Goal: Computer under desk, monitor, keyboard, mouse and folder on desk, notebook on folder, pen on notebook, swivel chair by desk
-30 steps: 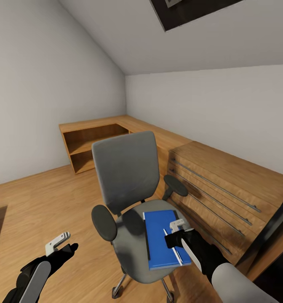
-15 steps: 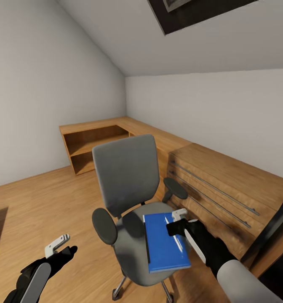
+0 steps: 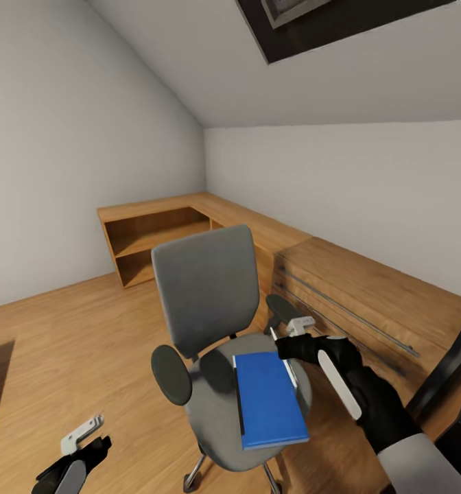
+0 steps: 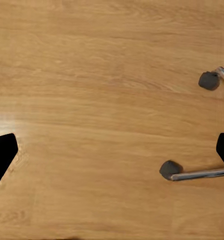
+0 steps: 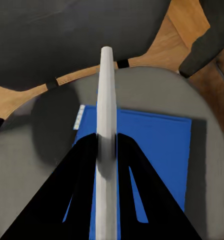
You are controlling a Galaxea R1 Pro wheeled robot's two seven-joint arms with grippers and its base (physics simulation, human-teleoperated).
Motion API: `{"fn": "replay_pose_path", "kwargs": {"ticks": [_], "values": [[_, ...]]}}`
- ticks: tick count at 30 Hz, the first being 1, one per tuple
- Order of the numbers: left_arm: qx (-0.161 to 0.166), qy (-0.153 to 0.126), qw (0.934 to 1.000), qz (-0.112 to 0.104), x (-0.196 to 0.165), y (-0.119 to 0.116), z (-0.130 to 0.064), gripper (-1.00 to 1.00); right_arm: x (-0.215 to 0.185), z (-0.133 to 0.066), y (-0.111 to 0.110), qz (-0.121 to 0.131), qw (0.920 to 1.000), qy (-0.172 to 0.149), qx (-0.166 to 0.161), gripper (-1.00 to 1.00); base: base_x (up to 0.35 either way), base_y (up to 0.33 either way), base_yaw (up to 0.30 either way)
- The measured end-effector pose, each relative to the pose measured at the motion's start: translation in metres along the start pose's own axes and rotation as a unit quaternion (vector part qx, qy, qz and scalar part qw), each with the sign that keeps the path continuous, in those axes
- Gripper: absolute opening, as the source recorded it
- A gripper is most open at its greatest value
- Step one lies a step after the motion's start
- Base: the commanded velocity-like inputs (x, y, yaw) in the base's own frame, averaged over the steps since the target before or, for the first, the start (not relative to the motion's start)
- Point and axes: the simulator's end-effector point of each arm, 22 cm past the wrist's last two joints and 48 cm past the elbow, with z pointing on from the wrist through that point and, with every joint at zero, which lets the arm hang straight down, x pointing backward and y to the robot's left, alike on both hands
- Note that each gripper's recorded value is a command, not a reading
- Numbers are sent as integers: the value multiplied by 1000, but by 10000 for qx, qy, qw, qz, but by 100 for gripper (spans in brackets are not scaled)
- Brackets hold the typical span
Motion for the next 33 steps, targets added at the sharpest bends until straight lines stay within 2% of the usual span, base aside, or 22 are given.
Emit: {"fn": "replay_pose_path", "kwargs": {"ticks": [3,8,10,16,17,18,23,25,30,32,33], "values": [[-233,-3,9997,71,10,16,4,100,-23,-16,4,62,9998,-159,-38,-100,0,0,0],[-455,122,9988,112,25,33,5,100,-48,-35,14,11,9994,-324,-98,-100,0,0,0],[-624,163,9979,99,38,47,7,100,-63,-47,23,-28,9988,-459,-166,-100,0,0,0],[-722,214,9971,114,42,54,1,100,-65,-54,31,6,9986,-459,-246,-100,-36,0,0],[-764,165,9969,78,42,57,1,100,-66,-56,41,169,9976,-483,-460,-100,-260,0,0],[-776,116,9969,55,40,58,0,100,-68,-57,42,208,9973,-495,-504,-100,-276,0,0],[-811,26,9967,-1,35,60,-6,100,-76,-63,44,262,9967,-535,-556,-100,-317,0,0],[-848,29,9964,-7,36,63,-8,100,-82,-69,46,267,9944,-850,-565,-100,-339,0,0],[-876,60,9961,7,35,65,-15,100,-87,-75,46,273,9941,-894,-552,-100,-162,0,0],[-1101,330,9933,95,59,87,-15,100,-90,-78,41,309,9938,-946,-494,-100,-6,0,-171],[-1139,382,9927,111,63,90,-16,100,-93,-80,36,354,9935,-975,-460,-100,-3,0,-216]]}}
